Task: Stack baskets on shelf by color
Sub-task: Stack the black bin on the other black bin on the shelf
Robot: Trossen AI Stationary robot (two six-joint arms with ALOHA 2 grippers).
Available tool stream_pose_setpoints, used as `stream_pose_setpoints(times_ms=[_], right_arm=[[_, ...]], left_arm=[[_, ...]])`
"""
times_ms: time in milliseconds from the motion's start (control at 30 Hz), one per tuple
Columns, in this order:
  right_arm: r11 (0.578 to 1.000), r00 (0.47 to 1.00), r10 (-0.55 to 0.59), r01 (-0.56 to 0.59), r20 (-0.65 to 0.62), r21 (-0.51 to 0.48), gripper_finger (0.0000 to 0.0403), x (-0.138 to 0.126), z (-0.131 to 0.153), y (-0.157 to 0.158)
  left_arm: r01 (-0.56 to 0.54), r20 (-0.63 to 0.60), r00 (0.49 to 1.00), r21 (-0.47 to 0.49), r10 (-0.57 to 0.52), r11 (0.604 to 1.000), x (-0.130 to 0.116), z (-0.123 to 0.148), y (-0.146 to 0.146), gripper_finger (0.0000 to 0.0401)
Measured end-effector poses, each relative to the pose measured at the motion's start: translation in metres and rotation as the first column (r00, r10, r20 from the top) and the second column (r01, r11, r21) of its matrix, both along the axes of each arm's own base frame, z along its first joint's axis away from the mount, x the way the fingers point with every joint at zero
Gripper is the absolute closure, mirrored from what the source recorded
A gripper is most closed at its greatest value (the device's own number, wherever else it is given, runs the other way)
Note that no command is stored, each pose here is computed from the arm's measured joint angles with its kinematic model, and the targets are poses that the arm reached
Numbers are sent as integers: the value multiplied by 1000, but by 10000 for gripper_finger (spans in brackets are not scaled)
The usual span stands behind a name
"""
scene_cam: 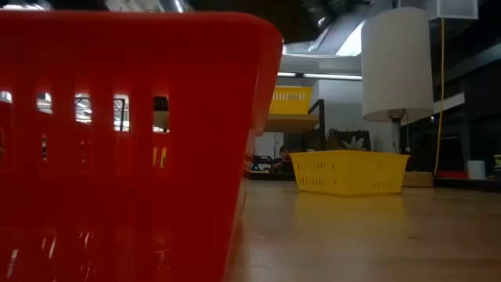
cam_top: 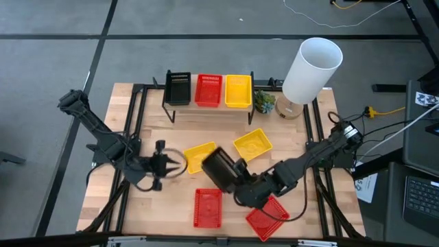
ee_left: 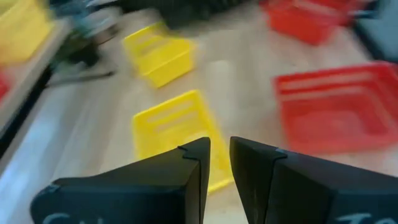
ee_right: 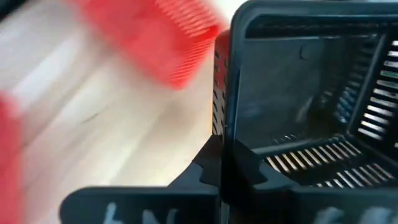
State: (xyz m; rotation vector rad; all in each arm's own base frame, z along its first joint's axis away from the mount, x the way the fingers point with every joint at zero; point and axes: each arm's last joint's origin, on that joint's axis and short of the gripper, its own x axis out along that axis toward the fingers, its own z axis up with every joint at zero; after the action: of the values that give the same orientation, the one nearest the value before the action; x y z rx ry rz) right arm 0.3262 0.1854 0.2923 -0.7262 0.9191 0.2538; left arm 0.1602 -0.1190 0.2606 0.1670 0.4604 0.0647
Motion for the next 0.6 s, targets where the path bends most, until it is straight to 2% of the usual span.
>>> stream_pose_setpoints(times_ms=[100,233,400,600], right_arm=[[995,988,-91,94,122,-19,401,11,23,-10],[979,930,-197,202,311,17,402,33,52,-32],[964,807,-251,260,535,61,402,65,85,-81],[966,655,-259,190,710,177,402,93,115,-160]], left_arm=[[68,-5,998,24,-68,997,-7,0,-9,346],[108,1,994,47,-108,993,-15,0,-17,346],[121,8,993,70,-122,990,-21,-1,-21,346],[116,14,993,70,-117,991,-21,0,-22,346]])
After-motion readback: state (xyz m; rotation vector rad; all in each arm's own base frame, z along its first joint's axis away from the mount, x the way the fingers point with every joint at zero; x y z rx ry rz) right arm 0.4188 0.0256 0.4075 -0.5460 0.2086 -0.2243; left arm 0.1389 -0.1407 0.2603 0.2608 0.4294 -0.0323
